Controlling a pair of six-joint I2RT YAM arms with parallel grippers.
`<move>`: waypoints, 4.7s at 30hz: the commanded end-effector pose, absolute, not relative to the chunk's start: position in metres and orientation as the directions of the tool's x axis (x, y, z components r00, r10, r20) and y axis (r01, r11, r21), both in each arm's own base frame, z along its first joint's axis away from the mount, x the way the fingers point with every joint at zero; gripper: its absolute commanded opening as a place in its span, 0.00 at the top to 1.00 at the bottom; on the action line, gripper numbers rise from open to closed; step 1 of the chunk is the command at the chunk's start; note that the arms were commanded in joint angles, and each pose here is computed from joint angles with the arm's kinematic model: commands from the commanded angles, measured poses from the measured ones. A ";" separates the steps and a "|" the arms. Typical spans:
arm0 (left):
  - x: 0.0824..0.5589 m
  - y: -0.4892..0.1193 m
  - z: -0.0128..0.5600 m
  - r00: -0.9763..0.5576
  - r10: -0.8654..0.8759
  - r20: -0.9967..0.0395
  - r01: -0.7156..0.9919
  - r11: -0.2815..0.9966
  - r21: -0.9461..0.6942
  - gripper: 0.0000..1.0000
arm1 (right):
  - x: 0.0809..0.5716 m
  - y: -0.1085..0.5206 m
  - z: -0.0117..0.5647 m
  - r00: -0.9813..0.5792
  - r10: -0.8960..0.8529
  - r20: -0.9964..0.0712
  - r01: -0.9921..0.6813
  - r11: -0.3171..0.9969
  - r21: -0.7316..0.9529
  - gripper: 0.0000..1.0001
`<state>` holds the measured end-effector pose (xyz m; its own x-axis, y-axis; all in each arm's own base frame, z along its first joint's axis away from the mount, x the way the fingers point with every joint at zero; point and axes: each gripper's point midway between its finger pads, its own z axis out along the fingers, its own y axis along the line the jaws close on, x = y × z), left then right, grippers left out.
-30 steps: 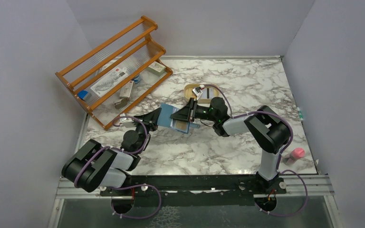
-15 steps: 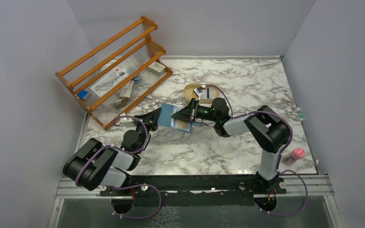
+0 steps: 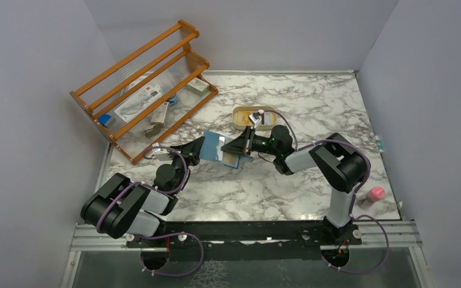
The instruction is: Take the credit cards out of the card holder
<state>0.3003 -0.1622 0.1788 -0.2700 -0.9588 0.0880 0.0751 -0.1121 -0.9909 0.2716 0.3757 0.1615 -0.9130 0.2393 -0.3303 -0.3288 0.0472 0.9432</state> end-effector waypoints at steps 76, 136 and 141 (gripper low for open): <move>0.298 -0.125 0.165 -0.161 -0.977 -0.142 0.023 0.140 -0.990 1.00 | 0.495 0.183 0.081 -0.842 0.196 -0.502 -0.264 0.662 0.702 0.99; 0.284 -0.147 0.048 -0.280 -0.832 -0.478 -0.337 0.552 -0.763 1.00 | 0.237 0.334 0.054 -0.934 0.042 -0.355 -0.269 0.574 0.774 0.32; 0.282 -0.147 0.049 -0.280 -0.831 -0.480 -0.336 0.553 -0.762 1.00 | 0.234 0.338 0.050 -0.936 0.027 -0.350 -0.271 0.577 0.771 0.32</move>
<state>0.2822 -0.1561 0.0496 -0.3126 -0.8375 -0.4482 -0.3158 0.5366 -0.7825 0.2325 0.3338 0.0472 -0.9449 0.0164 -0.3268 -0.2581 0.5767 0.7751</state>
